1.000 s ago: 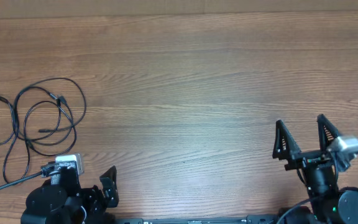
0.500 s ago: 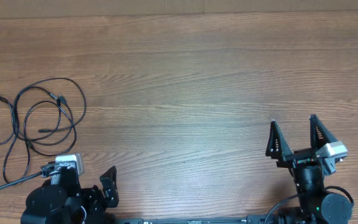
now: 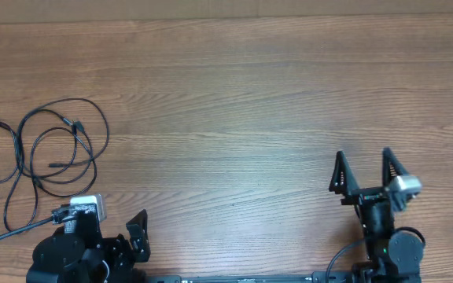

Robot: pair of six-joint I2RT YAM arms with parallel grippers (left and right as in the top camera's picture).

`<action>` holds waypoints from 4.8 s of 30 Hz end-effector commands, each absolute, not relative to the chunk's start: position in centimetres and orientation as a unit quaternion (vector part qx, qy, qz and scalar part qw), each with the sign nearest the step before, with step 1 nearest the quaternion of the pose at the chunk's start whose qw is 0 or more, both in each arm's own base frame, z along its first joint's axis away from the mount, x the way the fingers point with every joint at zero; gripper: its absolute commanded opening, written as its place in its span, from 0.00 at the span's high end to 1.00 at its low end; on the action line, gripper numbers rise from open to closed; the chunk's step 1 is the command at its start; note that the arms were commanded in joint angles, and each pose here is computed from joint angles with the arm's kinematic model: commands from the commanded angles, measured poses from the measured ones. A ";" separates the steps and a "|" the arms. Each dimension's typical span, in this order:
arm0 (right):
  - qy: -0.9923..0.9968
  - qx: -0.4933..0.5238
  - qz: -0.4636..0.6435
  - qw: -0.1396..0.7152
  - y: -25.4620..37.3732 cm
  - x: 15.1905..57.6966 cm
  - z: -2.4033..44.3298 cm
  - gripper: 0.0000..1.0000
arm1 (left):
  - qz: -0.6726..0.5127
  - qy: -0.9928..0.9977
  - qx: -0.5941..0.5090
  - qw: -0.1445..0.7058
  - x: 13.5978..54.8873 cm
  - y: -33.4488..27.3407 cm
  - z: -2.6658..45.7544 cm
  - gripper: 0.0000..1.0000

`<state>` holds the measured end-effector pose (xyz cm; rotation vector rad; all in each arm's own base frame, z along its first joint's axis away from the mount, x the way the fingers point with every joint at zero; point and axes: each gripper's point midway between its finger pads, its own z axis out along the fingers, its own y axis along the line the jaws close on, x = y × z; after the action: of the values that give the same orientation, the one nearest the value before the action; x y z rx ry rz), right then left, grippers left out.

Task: Untangle cables

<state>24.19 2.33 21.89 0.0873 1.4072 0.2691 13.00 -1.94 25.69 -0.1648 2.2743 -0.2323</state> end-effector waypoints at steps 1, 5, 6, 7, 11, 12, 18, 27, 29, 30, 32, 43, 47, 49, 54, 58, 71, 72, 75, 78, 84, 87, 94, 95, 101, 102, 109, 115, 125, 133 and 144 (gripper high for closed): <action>0.700 0.041 0.118 0.703 2.5 24.5 17.9 0.00 | -0.091 0.904 -0.069 0.412 12.9 -1.8 25.6 0.00; 0.714 0.041 0.118 0.689 2.6 24.5 17.0 0.00 | -0.091 0.904 -0.069 0.412 12.9 -1.8 25.6 0.00; 0.714 0.041 0.118 0.689 2.6 24.5 17.0 0.00 | -0.091 0.904 -0.069 0.412 12.9 -1.8 25.6 0.00; 0.714 0.041 0.118 0.689 2.6 24.5 17.0 0.00 | -0.091 0.904 -0.069 0.412 12.9 -1.8 25.6 0.01; 0.714 0.041 0.118 0.689 2.6 24.5 17.0 0.00 | -0.091 0.904 -0.069 0.412 12.9 -1.8 25.6 0.00; 0.714 0.041 0.118 0.689 2.6 24.5 17.0 0.00 | -0.091 0.904 -0.069 0.412 12.9 -1.8 25.6 0.00; 0.714 0.041 0.118 0.689 2.6 24.5 17.0 0.00 | -0.091 0.904 -0.069 0.412 12.9 -1.8 25.6 0.00; 0.714 0.041 0.118 0.689 2.6 24.5 17.0 0.00 | -0.091 0.904 -0.069 0.412 12.9 -1.8 25.6 0.00; 0.714 0.041 0.118 0.689 2.6 24.5 17.0 0.00 | -0.091 0.904 -0.069 0.412 12.9 -1.8 25.6 0.01; 0.714 0.041 0.118 0.689 2.6 24.5 17.0 0.00 | -0.091 0.904 -0.069 0.412 12.9 -1.8 25.6 0.00; 0.714 0.041 0.118 0.689 2.6 24.5 17.0 0.00 | -0.091 0.904 -0.069 0.412 12.9 -1.8 25.6 0.00; 0.714 0.041 0.118 0.689 2.6 24.5 17.0 0.00 | -0.091 0.904 -0.069 0.412 13.0 -1.8 25.6 0.00; 0.714 0.041 0.118 0.689 2.6 24.5 17.0 0.00 | -0.086 0.899 -0.084 0.421 12.8 -1.4 25.7 0.00; 0.714 0.041 0.118 0.689 2.6 24.5 17.0 0.00 | -0.078 0.892 -0.096 0.434 13.0 -0.9 26.1 0.00; 0.714 0.041 0.118 0.689 2.6 24.5 17.0 0.00 | -0.045 0.858 -0.086 0.505 14.9 0.1 26.4 0.00; 0.714 0.041 0.118 0.689 2.6 24.5 17.0 0.00 | -0.033 0.830 -0.087 0.551 16.9 0.7 24.6 0.00; 0.714 0.041 0.118 0.689 2.6 24.5 17.0 0.00 | -0.043 0.707 -0.084 0.701 22.1 1.2 23.5 0.00; 0.714 0.041 0.118 0.689 2.6 24.5 17.0 0.00 | -0.043 0.699 -0.083 0.709 22.4 1.3 23.6 0.00; 0.714 0.041 0.118 0.689 2.6 24.5 17.0 0.00 | -0.043 0.667 -0.077 0.740 23.1 1.3 24.2 0.00; 0.714 0.041 0.118 0.689 2.6 24.5 17.0 0.00 | -0.034 0.624 -0.063 0.778 23.4 1.3 24.9 0.00; 0.714 0.041 0.118 0.689 2.6 24.5 17.0 0.00 | -0.025 0.615 -0.051 0.786 23.9 1.2 23.3 0.00; 0.714 0.041 0.118 0.689 2.6 24.5 17.0 0.00 | -0.022 0.651 -0.051 0.757 24.4 1.3 21.1 0.00; 0.714 0.041 0.118 0.689 2.6 24.5 17.0 0.00 | -0.034 0.731 -0.056 0.679 24.6 0.8 15.6 0.00; 0.714 0.041 0.118 0.689 2.6 24.5 17.0 0.00 | -0.036 0.730 -0.059 0.680 24.6 0.9 15.7 0.01; 0.714 0.041 0.118 0.689 2.6 24.5 17.0 0.00 | -0.035 0.731 -0.059 0.679 24.6 0.9 15.6 0.00; 0.714 0.041 0.118 0.689 2.6 24.5 17.0 0.00 | -0.035 0.731 -0.059 0.679 24.6 0.9 15.6 0.01; 0.714 0.041 0.118 0.689 2.6 24.5 17.0 0.00 | -0.035 0.731 -0.059 0.679 24.6 0.9 15.6 0.01; 0.714 0.041 0.118 0.689 2.6 24.5 17.0 0.00 | -0.035 0.731 -0.059 0.679 24.6 0.9 15.6 0.00; 0.714 0.041 0.118 0.689 2.6 24.5 17.0 0.00 | -0.035 0.731 -0.059 0.678 24.6 0.9 15.6 0.00; 0.714 0.041 0.118 0.689 2.6 24.5 17.0 0.00 | -0.035 0.731 -0.059 0.678 24.6 0.9 15.6 0.00; 0.714 0.041 0.118 0.689 2.6 24.5 17.0 0.00 | -0.035 0.731 -0.059 0.678 24.6 0.9 15.6 0.00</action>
<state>24.52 2.39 17.15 0.1002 1.6011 0.2556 24.61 0.90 15.65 -0.1331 1.6443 -0.0743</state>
